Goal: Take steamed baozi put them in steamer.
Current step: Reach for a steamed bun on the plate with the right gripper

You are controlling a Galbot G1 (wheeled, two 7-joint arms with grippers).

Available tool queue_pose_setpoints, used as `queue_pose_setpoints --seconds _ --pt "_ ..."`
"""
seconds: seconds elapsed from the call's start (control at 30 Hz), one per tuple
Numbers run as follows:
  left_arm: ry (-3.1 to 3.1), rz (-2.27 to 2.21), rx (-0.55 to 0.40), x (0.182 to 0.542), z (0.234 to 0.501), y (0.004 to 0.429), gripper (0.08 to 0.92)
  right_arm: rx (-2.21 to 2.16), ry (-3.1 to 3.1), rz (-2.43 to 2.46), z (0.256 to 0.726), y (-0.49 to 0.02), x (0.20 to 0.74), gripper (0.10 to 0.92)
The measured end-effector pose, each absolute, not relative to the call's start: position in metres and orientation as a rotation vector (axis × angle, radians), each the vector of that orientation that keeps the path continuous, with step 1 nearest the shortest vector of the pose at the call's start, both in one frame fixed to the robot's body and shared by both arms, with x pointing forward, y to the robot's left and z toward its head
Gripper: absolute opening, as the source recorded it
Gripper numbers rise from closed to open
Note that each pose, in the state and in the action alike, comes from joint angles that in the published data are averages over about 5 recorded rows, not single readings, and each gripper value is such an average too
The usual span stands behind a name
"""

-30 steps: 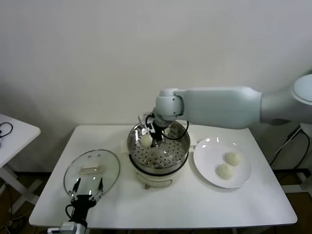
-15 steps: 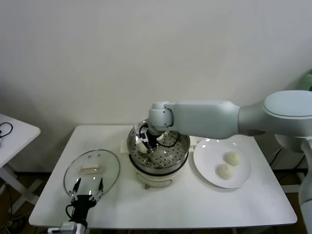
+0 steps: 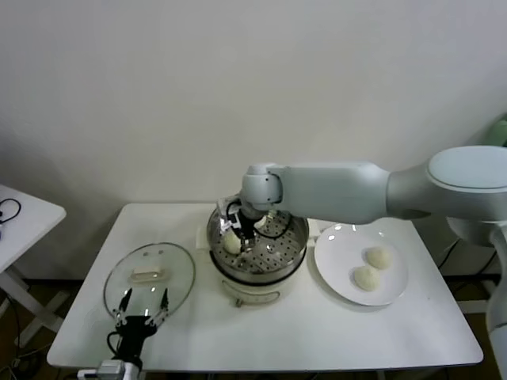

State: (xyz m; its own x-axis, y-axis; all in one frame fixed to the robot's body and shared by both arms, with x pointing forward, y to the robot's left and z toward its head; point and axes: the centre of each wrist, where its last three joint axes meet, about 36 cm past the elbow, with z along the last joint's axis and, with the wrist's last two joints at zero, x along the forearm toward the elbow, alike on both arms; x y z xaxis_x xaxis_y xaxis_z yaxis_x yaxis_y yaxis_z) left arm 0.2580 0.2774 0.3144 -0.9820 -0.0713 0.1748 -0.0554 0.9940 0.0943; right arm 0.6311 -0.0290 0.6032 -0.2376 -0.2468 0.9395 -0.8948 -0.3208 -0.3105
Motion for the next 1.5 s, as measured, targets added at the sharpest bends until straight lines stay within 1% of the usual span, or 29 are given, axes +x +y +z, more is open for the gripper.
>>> queue_pose_setpoints --seconds 0.2,0.4,0.5,0.6,0.8,0.93,1.17,1.5 --pt "-2.961 -0.132 0.099 0.258 0.317 0.277 0.823 1.477 -1.383 1.551 0.641 -0.08 0.644 0.823" --pt "-2.96 -0.129 0.103 0.256 0.32 0.277 0.823 1.434 -1.366 1.494 0.68 -0.162 0.653 0.823" --pt "-2.96 -0.127 0.103 0.256 0.32 0.277 0.823 1.407 -1.361 1.465 0.689 -0.206 0.651 0.823" --pt "-2.961 -0.126 0.102 0.256 0.32 0.276 0.823 1.381 -1.359 1.434 0.687 -0.248 0.645 0.823" --pt "-2.955 -0.128 0.099 0.254 0.32 0.276 0.823 1.325 -1.363 1.377 0.66 -0.316 0.629 0.823" --pt "-2.95 -0.131 0.096 0.253 0.319 0.276 0.823 1.306 -1.359 1.35 0.632 -0.345 0.62 0.823" --pt "-2.945 -0.143 0.092 0.251 0.319 0.276 0.823 1.286 -1.338 1.328 0.581 -0.367 0.613 0.823" --pt "-2.933 -0.154 0.099 0.247 0.318 0.278 0.823 1.272 -1.291 1.331 0.524 -0.373 0.608 0.823"
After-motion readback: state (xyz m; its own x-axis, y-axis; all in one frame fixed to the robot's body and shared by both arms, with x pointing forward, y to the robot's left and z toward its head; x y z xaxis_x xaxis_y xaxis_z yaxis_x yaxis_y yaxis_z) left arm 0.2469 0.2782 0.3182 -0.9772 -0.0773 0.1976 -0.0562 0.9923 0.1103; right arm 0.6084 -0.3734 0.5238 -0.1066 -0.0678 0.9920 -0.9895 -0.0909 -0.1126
